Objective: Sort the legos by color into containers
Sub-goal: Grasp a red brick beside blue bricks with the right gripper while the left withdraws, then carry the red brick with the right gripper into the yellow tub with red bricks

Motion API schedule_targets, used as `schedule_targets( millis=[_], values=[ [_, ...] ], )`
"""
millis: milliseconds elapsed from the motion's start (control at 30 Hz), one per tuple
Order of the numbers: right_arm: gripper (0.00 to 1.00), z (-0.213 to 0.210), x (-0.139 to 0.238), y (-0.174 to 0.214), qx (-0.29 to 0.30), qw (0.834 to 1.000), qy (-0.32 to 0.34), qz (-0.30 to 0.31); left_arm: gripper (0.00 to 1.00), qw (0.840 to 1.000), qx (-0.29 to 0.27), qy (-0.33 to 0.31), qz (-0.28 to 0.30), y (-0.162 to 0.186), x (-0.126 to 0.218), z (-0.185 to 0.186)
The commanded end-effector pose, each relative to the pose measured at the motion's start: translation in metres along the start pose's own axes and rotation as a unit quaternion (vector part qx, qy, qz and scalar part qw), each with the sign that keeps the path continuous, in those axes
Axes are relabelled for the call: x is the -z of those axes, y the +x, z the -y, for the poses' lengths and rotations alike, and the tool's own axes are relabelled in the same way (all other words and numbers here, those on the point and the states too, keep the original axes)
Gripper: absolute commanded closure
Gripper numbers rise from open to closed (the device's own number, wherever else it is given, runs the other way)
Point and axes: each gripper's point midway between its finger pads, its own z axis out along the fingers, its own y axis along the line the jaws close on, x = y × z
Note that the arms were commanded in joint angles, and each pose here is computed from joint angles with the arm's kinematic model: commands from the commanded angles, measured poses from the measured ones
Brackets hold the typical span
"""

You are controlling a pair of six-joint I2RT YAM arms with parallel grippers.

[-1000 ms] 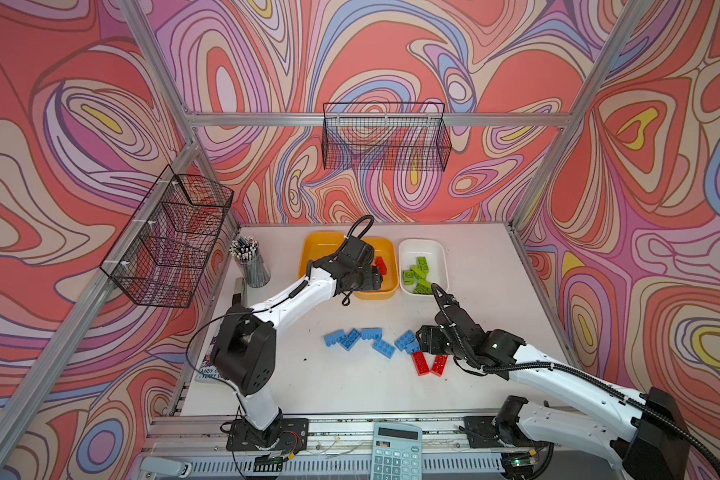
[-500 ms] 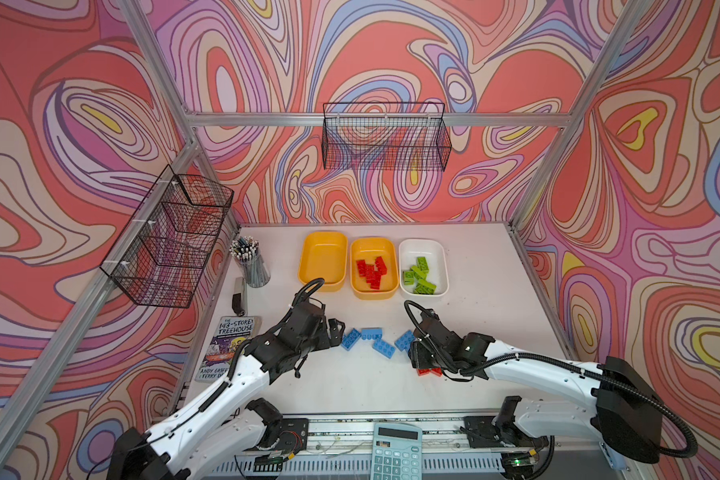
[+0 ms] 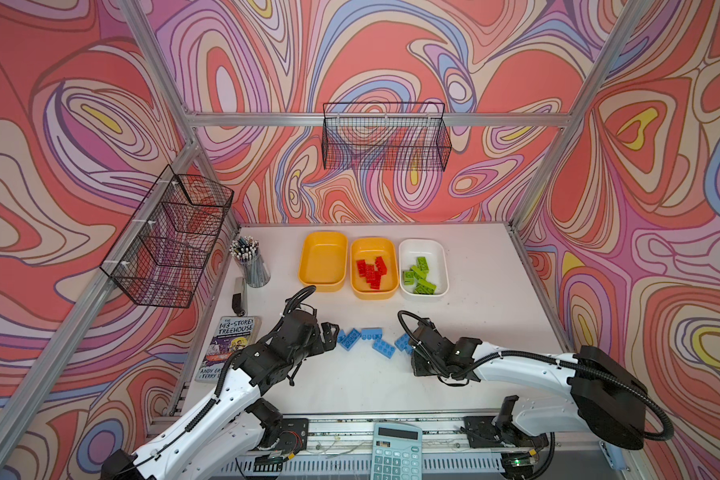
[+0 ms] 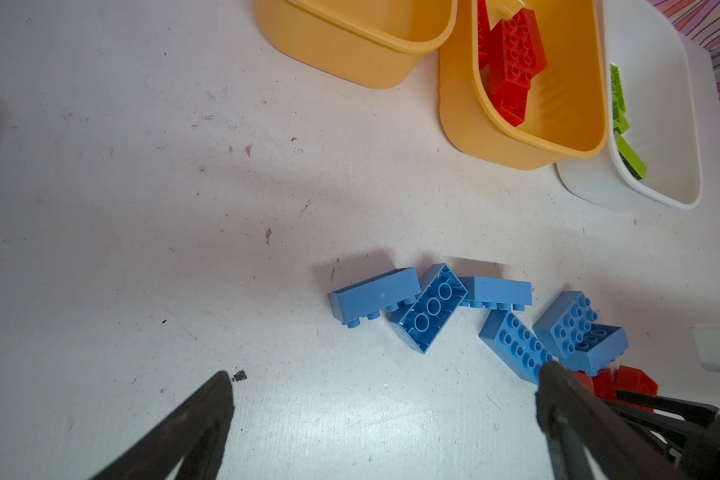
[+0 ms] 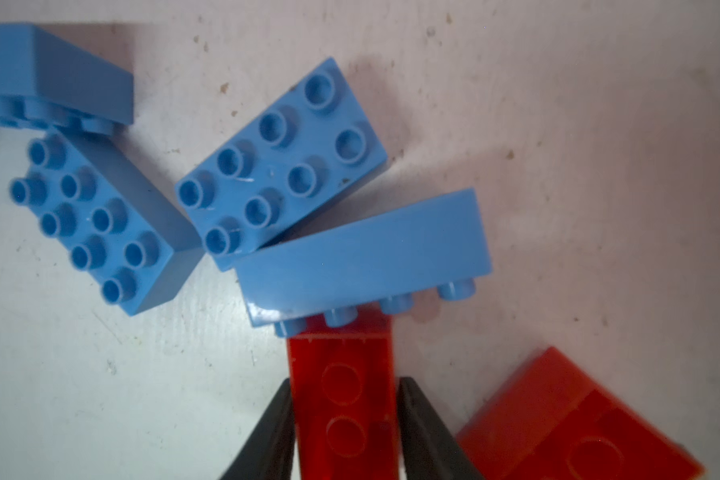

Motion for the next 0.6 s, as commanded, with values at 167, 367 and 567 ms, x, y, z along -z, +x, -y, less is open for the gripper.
schedule_targets(
  millis=[167,367,567],
  values=[
    [0.71,-0.026,0.022,-0.013,-0.009,0.999,-0.024,0.027,0.0,1.0,0.0,0.002,-0.002,0.004,-0.002,-0.001],
    [0.72,-0.063,0.069,-0.072,0.001,0.991,-0.064,0.115,0.0,1.0,-0.007,0.003,-0.001,0.003,-0.003,0.0],
    [0.72,-0.099,0.076,-0.154,0.039,0.983,-0.062,0.17,0.0,1.0,-0.009,0.01,-0.006,0.004,-0.006,0.004]
  ],
)
